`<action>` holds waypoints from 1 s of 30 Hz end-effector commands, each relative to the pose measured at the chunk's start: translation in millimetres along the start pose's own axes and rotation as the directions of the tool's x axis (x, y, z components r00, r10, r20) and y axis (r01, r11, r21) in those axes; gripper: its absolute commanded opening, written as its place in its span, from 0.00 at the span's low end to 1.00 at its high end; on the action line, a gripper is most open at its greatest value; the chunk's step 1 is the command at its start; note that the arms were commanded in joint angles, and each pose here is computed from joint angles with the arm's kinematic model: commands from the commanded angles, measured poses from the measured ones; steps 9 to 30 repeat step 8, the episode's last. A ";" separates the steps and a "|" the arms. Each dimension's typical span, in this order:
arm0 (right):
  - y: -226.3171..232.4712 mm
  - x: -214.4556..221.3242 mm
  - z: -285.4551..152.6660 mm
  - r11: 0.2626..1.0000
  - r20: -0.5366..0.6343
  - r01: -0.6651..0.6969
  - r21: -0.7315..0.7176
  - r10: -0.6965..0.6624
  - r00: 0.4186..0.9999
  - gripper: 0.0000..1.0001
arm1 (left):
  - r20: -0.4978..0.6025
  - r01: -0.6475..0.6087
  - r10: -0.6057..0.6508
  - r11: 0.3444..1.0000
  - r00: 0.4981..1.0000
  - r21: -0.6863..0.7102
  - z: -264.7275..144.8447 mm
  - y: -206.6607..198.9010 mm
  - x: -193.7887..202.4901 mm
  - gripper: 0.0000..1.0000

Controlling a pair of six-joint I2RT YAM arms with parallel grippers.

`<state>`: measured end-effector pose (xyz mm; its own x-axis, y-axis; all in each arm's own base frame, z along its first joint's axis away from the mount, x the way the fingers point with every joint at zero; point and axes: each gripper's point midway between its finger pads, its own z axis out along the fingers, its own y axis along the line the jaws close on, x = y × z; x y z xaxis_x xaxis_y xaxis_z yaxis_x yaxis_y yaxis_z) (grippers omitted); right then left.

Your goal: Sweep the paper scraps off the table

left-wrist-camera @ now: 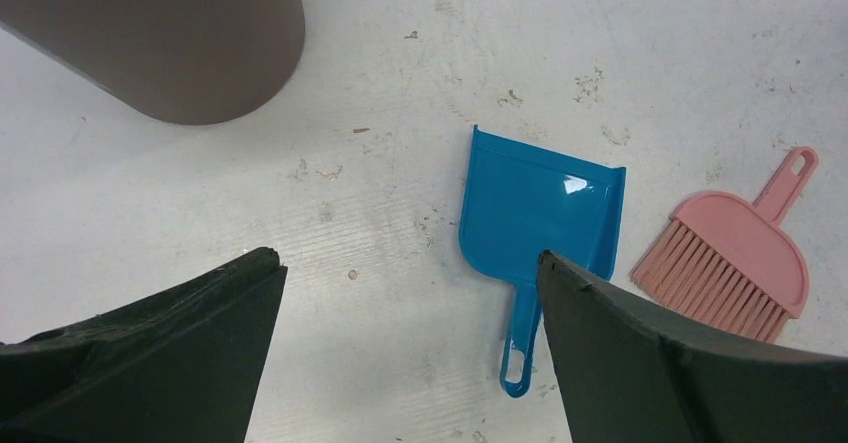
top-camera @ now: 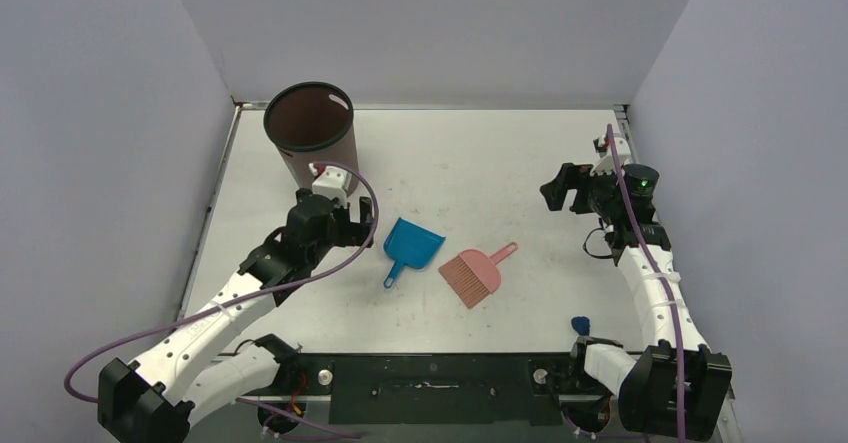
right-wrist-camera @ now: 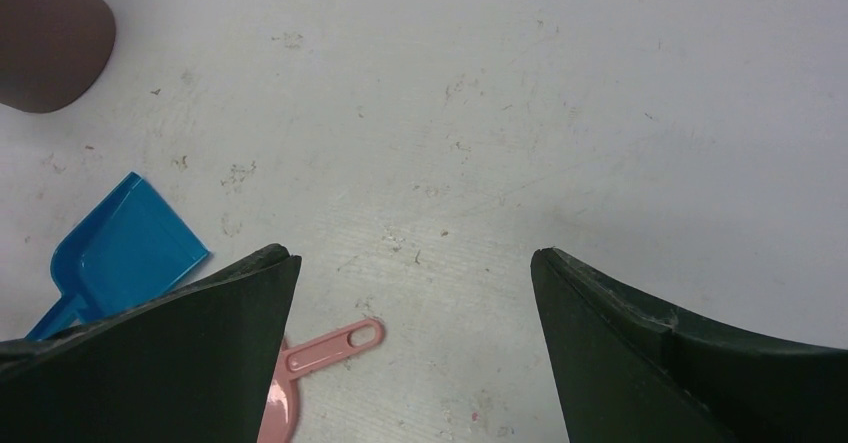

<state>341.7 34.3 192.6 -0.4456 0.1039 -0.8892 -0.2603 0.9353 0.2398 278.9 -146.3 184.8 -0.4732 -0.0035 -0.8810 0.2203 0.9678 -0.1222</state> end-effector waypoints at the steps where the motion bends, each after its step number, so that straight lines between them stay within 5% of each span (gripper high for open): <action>1: 1.1 -16.0 -0.3 0.999 0.059 0.027 -0.022 -0.025 0.998 0.90 | 0.087 0.037 -0.037 0.999 0.996 0.004 -1.7 -1.1 -21.9 0.96; 30: 0.3 -16.5 -0.4 0.999 0.059 0.024 -0.026 -0.023 0.998 0.90 | 0.065 0.030 -0.031 1.000 0.997 0.007 1.1 -2.3 -18.0 0.96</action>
